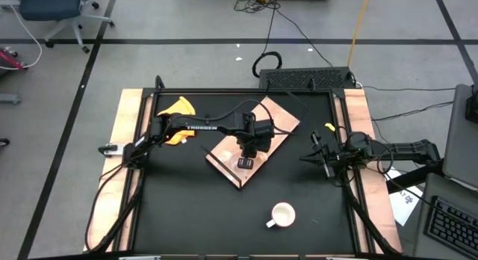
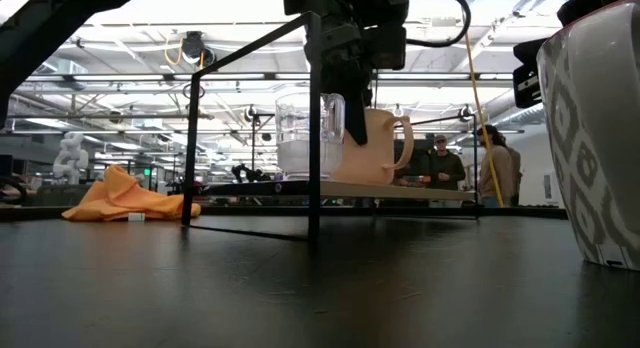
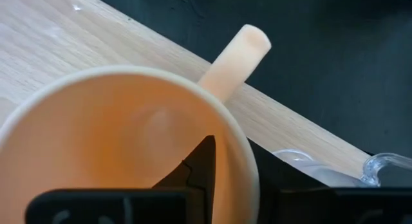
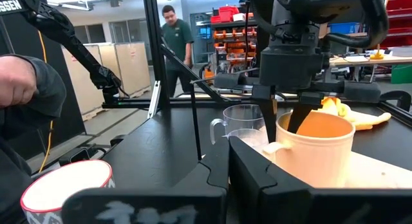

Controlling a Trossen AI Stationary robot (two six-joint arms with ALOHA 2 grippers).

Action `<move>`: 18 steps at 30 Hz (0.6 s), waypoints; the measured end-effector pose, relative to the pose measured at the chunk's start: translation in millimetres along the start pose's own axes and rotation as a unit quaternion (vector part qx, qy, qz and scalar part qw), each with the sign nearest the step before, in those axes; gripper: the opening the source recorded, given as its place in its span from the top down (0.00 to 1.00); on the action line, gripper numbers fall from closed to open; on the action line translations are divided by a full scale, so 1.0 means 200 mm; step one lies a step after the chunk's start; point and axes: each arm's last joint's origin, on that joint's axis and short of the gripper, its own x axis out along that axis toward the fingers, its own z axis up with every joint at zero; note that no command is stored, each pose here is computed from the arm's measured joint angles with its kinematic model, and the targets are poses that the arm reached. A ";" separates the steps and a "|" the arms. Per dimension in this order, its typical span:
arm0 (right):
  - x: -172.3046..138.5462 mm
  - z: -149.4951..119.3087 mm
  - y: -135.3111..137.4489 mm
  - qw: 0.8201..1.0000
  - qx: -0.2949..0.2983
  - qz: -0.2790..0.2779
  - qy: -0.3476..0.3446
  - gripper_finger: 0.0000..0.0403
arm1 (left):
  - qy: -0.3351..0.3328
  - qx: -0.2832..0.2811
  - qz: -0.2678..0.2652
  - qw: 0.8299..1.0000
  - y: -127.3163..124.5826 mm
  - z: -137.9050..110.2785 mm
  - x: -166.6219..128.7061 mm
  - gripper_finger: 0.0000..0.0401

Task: Stack small to large cups/mugs on shelf
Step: Put the orange mug on the shelf

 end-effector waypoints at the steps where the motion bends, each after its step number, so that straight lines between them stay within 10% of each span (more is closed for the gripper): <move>1: 0.00 0.00 0.00 1.000 0.000 0.000 0.000 1.00 | 0.000 0.003 0.000 1.000 0.00 0.00 0.00 0.84; 18: 0.00 0.00 0.00 1.000 0.000 0.000 0.000 1.00 | -0.004 0.013 -0.001 1.000 -0.02 0.01 -0.01 0.83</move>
